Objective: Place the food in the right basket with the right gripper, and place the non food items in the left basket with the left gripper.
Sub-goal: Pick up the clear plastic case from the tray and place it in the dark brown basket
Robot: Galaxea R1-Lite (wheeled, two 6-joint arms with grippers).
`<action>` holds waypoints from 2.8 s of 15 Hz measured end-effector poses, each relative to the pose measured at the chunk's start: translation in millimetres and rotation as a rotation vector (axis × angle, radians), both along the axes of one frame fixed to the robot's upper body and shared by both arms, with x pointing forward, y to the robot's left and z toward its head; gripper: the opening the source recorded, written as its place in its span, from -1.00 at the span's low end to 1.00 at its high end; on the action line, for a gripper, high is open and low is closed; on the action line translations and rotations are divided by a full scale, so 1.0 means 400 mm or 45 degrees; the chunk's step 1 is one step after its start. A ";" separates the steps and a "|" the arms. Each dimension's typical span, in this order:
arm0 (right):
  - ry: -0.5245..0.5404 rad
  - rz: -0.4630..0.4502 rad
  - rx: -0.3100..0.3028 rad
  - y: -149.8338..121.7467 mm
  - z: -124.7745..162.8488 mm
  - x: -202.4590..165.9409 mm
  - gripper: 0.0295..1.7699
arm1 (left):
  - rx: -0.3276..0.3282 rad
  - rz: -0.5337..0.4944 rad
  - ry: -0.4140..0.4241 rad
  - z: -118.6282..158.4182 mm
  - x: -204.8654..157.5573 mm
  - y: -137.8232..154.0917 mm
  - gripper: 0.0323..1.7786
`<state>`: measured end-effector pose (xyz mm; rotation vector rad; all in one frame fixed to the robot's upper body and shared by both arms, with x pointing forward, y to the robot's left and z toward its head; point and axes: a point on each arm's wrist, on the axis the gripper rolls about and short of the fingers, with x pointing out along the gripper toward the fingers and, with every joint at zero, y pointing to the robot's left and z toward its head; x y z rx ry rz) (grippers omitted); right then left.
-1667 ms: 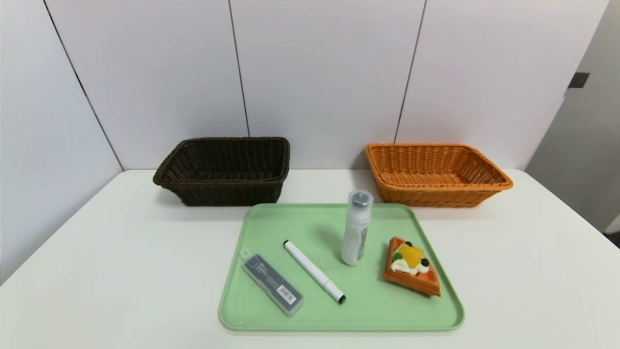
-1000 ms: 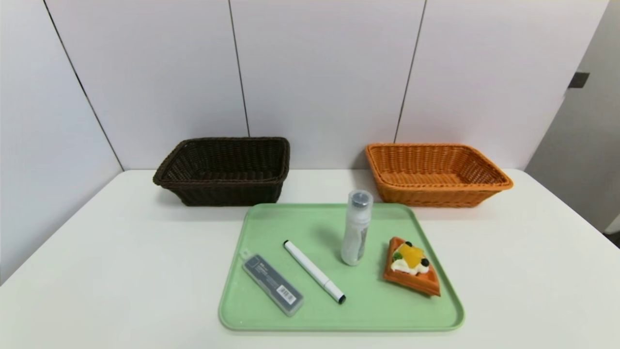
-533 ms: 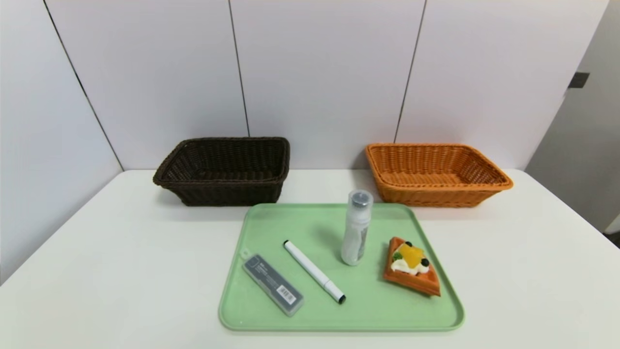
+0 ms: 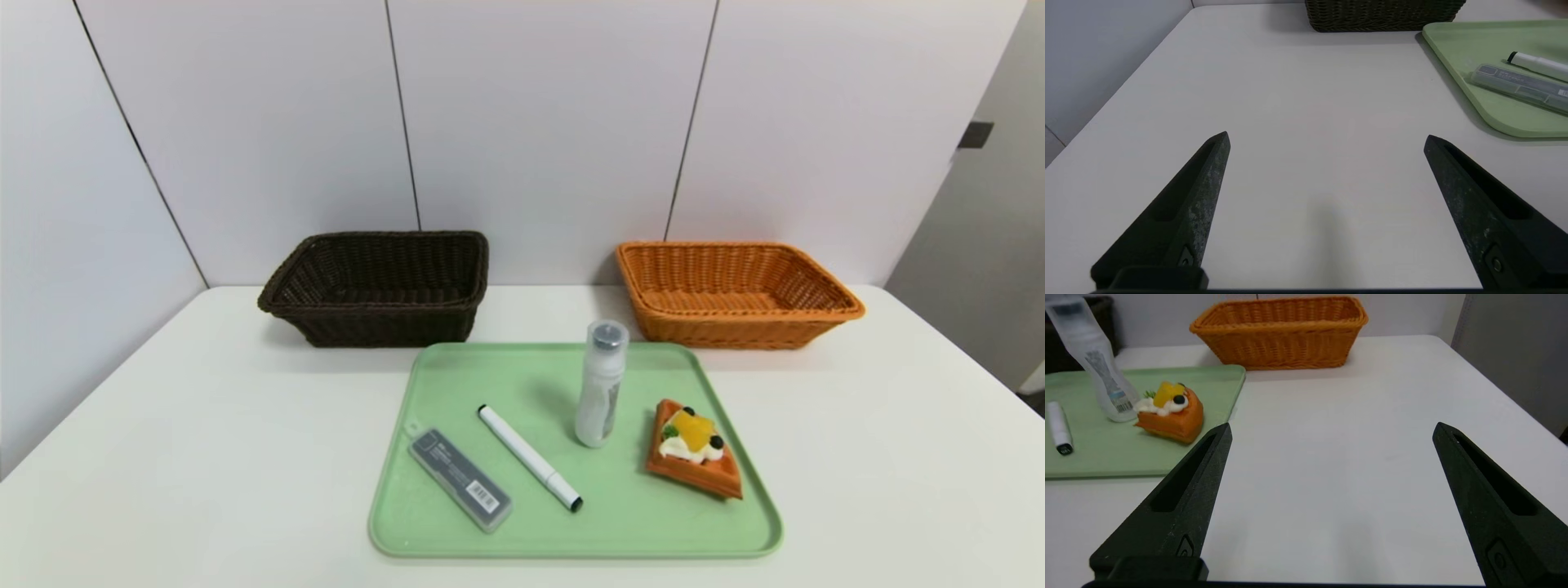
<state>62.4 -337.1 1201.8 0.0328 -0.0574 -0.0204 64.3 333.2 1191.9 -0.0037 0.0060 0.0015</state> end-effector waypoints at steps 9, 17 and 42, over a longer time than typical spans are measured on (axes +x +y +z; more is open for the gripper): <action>0.183 0.043 0.005 0.001 0.213 0.062 0.92 | -0.013 0.008 0.268 0.212 -0.026 0.000 0.90; 0.514 0.038 0.006 0.005 0.426 0.300 0.92 | -0.053 0.030 0.597 0.448 0.223 0.003 0.90; 0.923 0.300 -0.048 0.132 0.416 0.645 0.92 | -0.176 0.222 1.241 0.380 0.619 -0.533 0.90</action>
